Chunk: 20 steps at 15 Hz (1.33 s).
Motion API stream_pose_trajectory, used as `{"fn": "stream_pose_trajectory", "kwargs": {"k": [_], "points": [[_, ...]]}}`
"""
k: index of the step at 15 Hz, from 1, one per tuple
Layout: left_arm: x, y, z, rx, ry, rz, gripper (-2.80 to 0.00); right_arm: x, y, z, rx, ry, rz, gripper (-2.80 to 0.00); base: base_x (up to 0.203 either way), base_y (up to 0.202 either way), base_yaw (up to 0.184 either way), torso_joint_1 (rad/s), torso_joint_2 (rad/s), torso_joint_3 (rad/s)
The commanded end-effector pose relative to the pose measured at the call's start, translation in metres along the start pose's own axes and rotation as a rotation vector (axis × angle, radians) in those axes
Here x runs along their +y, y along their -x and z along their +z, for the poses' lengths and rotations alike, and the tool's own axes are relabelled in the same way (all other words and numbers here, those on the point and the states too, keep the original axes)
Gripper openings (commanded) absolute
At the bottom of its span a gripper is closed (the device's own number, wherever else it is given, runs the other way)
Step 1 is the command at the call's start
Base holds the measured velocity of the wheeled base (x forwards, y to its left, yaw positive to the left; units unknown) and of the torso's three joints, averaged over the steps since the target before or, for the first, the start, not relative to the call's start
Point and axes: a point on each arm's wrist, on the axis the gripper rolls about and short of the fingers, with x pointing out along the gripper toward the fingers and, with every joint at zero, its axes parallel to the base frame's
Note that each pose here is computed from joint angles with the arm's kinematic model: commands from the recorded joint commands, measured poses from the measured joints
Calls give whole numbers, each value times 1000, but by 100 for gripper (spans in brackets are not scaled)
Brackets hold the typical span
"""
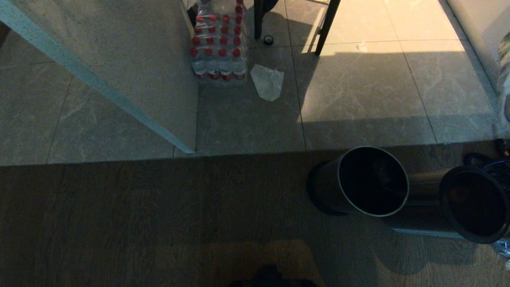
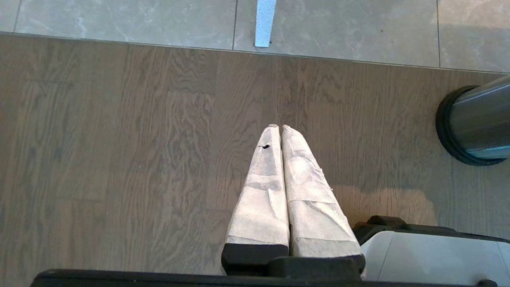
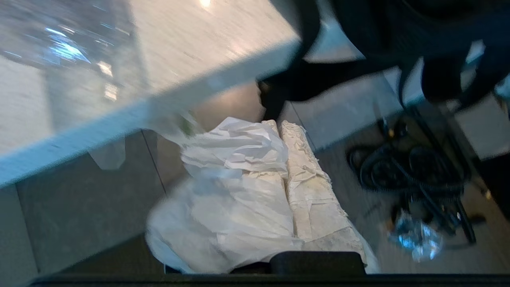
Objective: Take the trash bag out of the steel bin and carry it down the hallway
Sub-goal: Put the trash bag at the door
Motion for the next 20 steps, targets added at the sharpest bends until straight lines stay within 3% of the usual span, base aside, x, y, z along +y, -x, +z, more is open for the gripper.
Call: {"fn": "stream_pose_trajectory", "kwargs": {"k": [1, 4, 6, 10, 13, 15, 17, 19, 20], "points": [[0, 0, 0, -1, 0, 1, -280, -15, 1, -4, 17, 4, -7, -280, 0, 0, 0, 0, 0, 0], [0, 0, 0, -1, 0, 1, -280, -16, 3, -16, 27, 22, -13, -280, 0, 0, 0, 0, 0, 0], [0, 0, 0, -1, 0, 1, -280, -15, 9, -12, 18, 5, -77, -280, 0, 0, 0, 0, 0, 0], [0, 0, 0, -1, 2, 1, -280, -3, 29, -15, -27, 98, -302, -280, 0, 0, 0, 0, 0, 0], [0, 0, 0, 0, 1, 2, -280, 21, 41, -38, -44, 260, -593, -280, 0, 0, 0, 0, 0, 0], [0, 0, 0, -1, 2, 1, -280, 37, 34, -74, -35, 447, -785, -280, 0, 0, 0, 0, 0, 0], [0, 0, 0, -1, 0, 1, -280, 39, 32, -107, -68, 622, -970, -280, 0, 0, 0, 0, 0, 0], [0, 0, 0, -1, 2, 1, -280, 34, 41, -128, -196, 725, -1071, -280, 0, 0, 0, 0, 0, 0], [0, 0, 0, -1, 2, 1, -280, 34, 45, -133, -278, 747, -1058, -280, 0, 0, 0, 0, 0, 0]]}}
